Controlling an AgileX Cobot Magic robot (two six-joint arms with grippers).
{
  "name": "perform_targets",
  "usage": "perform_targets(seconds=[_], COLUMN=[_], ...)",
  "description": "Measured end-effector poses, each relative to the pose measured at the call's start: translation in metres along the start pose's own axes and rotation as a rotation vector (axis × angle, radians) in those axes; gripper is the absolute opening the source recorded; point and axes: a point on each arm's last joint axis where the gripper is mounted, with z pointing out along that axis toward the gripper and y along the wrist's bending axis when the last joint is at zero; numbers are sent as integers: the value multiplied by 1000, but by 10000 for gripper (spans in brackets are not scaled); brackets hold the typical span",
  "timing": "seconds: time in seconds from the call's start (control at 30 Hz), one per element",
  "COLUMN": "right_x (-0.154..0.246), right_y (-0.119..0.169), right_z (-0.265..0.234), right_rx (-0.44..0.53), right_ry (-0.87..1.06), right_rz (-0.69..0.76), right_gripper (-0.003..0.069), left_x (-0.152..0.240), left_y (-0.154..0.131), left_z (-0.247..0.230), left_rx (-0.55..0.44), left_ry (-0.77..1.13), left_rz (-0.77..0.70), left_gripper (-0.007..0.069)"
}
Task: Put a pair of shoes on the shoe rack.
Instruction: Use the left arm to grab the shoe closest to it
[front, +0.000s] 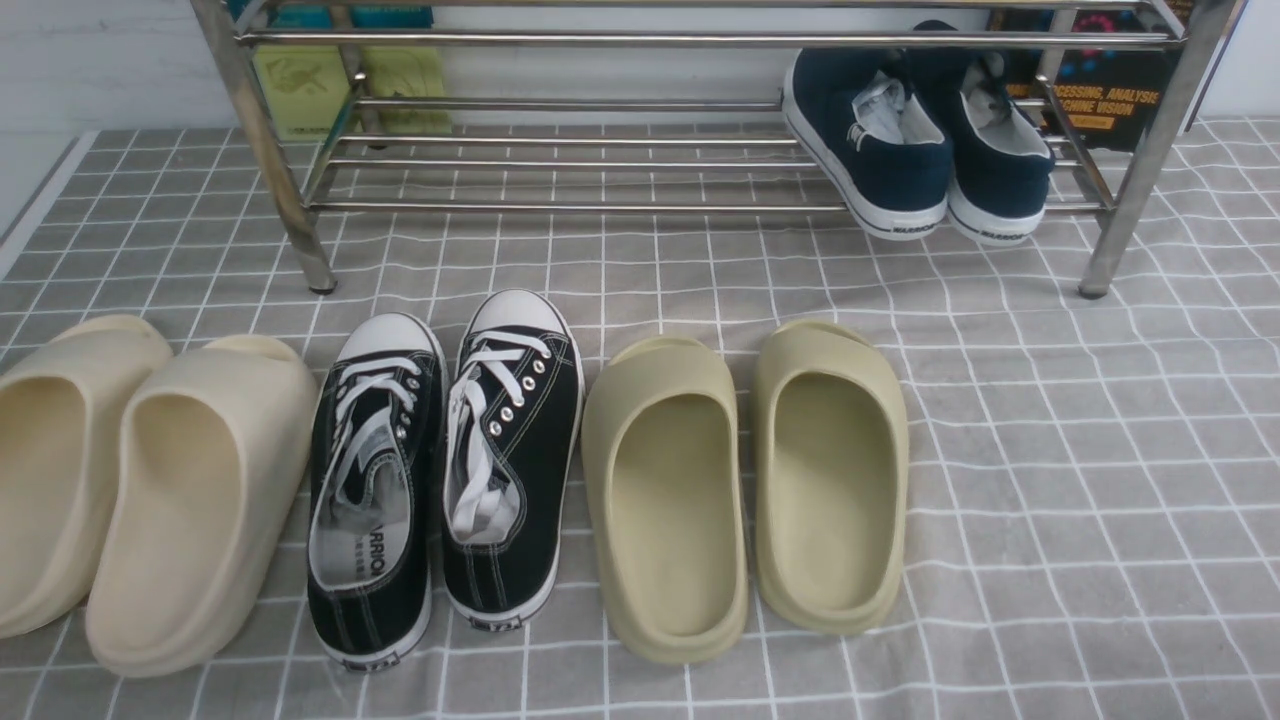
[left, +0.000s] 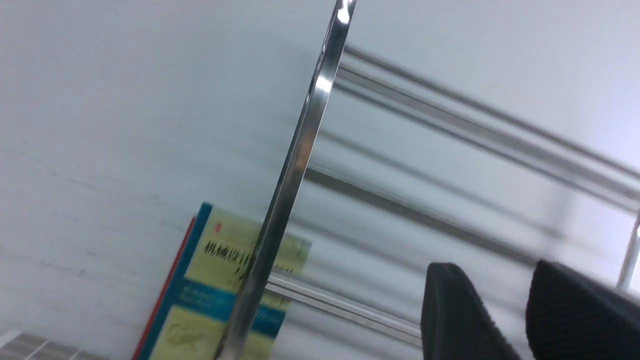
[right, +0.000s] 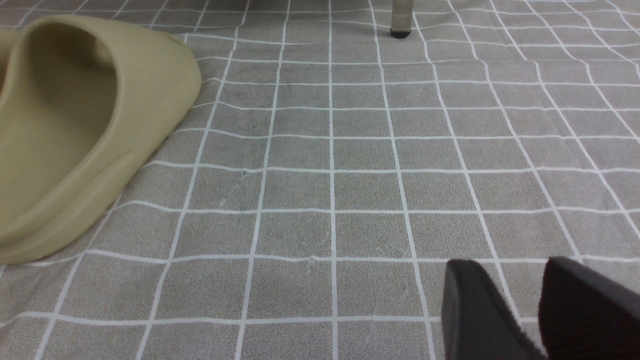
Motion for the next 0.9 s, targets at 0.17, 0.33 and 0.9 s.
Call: perform_targets(seconds=[0.17, 0.33, 0.9], right_x=[0, 0, 0], right_y=[0, 0, 0], right_z=[0, 0, 0], right_rx=[0, 0, 0], right_ry=[0, 0, 0], right_rz=[-1, -3, -4], right_gripper=[239, 239, 239], left_x=[-8, -21, 12], left_y=[-3, -15, -18], left_z=[0, 13, 118], left_rx=[30, -29, -337], left_ry=[-79, 109, 880], left_rz=[-192, -169, -81], left_gripper=[208, 26, -13])
